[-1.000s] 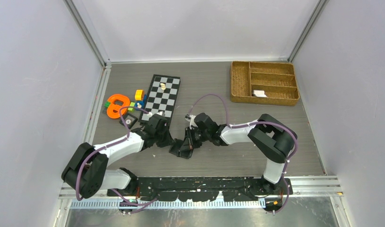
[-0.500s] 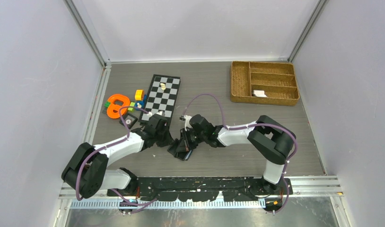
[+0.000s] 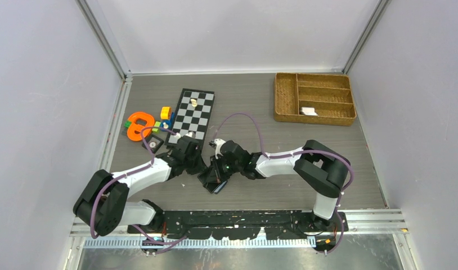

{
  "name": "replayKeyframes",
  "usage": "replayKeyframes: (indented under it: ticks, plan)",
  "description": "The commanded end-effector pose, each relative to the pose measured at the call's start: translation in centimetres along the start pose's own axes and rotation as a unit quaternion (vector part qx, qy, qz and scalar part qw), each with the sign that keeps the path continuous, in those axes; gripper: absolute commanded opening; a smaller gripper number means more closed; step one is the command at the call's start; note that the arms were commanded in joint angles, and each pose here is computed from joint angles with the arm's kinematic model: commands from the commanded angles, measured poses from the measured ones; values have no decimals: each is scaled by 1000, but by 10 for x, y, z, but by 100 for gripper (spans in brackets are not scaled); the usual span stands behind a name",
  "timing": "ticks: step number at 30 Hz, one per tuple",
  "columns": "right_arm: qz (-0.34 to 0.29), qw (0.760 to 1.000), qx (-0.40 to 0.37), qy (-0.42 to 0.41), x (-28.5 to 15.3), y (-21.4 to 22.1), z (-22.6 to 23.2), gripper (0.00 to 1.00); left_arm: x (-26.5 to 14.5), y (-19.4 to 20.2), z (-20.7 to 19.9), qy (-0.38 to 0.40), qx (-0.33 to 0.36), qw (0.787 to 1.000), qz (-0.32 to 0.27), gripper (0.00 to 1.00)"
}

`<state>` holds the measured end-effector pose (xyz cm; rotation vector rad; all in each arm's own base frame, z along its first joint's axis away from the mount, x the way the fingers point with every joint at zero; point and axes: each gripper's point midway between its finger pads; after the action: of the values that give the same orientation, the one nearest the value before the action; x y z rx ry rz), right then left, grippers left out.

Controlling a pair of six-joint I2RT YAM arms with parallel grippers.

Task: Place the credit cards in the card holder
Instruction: Open the card holder at the center of the board.

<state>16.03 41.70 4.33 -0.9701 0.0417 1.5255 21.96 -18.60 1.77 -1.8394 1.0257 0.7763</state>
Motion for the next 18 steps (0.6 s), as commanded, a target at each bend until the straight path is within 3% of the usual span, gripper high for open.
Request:
replayKeyframes:
  ticks: [1, 15, 18]
  plan:
    - [-27, 999, -34, -26, 7, -12, 29, 1, 10, 36, 47, -81, -12, 996, 42, 0]
    - [-47, 998, -25, 29, -4, -10, 19, 1, 6, 35, 47, -72, -18, 997, 30, 0]
    - [-60, 996, -13, 66, -22, -13, 12, 11, 0, 30, 42, -63, -16, 998, 22, 0]
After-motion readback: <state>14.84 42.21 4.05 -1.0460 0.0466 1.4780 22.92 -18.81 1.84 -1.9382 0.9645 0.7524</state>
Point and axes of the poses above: each gripper's point midway between its finger pads, its own x axis out along the fingers, its own z axis along the line the jaws close on, y = z × x, and after that the axes turned 1 degree about x, right-handed
